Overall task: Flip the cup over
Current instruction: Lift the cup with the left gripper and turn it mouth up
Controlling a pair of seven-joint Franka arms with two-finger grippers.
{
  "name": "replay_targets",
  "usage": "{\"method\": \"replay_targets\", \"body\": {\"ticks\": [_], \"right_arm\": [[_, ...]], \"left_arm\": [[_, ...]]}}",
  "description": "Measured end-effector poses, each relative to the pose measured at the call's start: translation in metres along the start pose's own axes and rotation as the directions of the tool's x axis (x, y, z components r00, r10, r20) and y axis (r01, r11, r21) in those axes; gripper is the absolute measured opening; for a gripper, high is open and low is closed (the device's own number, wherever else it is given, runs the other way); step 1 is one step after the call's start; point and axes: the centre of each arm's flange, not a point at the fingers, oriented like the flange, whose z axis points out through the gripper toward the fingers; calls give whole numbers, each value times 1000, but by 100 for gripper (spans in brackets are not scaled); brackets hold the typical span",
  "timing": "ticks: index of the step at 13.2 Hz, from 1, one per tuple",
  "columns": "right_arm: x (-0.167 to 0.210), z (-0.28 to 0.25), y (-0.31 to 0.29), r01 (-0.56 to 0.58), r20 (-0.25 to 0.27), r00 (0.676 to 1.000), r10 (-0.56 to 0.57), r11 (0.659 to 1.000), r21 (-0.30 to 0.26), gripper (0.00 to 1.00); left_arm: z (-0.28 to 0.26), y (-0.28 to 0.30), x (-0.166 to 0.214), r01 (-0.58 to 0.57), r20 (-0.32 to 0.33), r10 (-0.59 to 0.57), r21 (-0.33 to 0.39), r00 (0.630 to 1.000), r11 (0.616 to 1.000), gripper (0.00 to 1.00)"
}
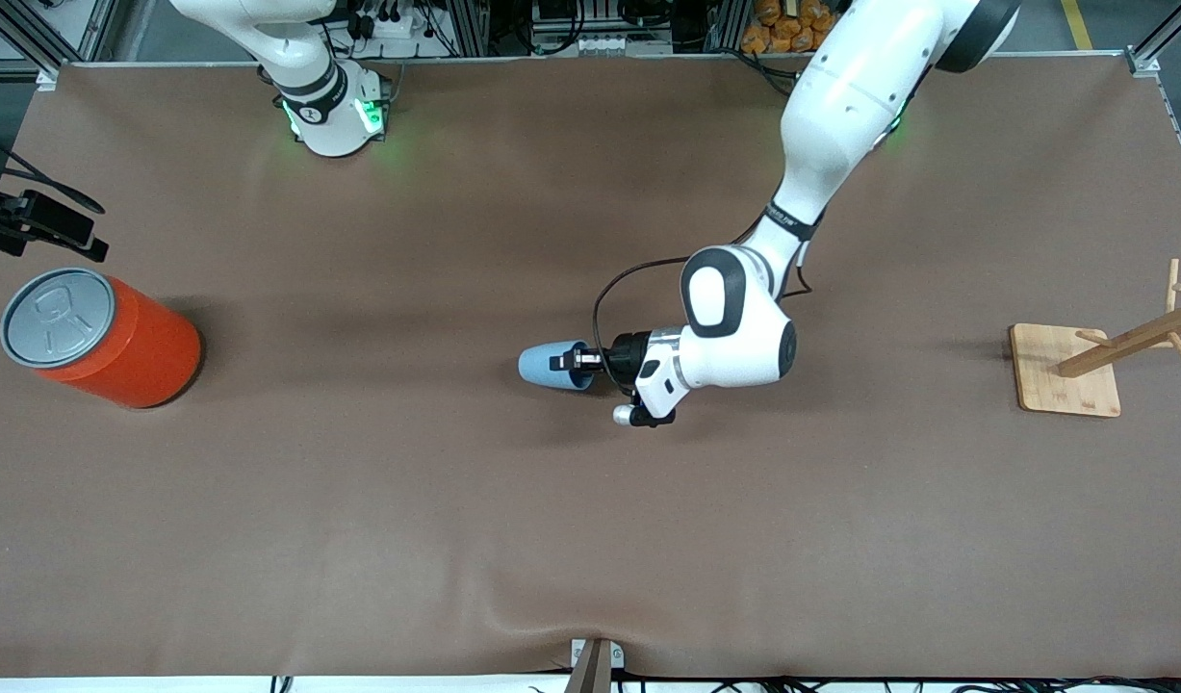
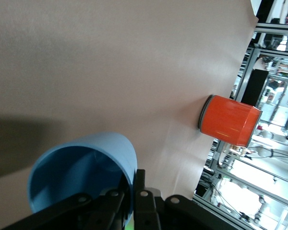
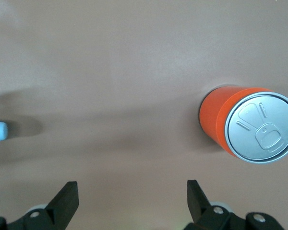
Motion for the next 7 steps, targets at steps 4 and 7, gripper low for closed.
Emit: {"method": "replay_targets", "body": {"ticks": [4, 7], "right_arm": [[0, 0, -1, 1, 0, 1000, -1, 1000, 0, 100], [0, 0, -1, 2, 1, 1000, -2, 1000, 0, 100]], "left_arm": [[-85, -1, -1, -84, -21, 91, 242, 996, 967, 5], [-153, -30, -16, -163, -15, 193, 468, 981, 868, 5]]}}
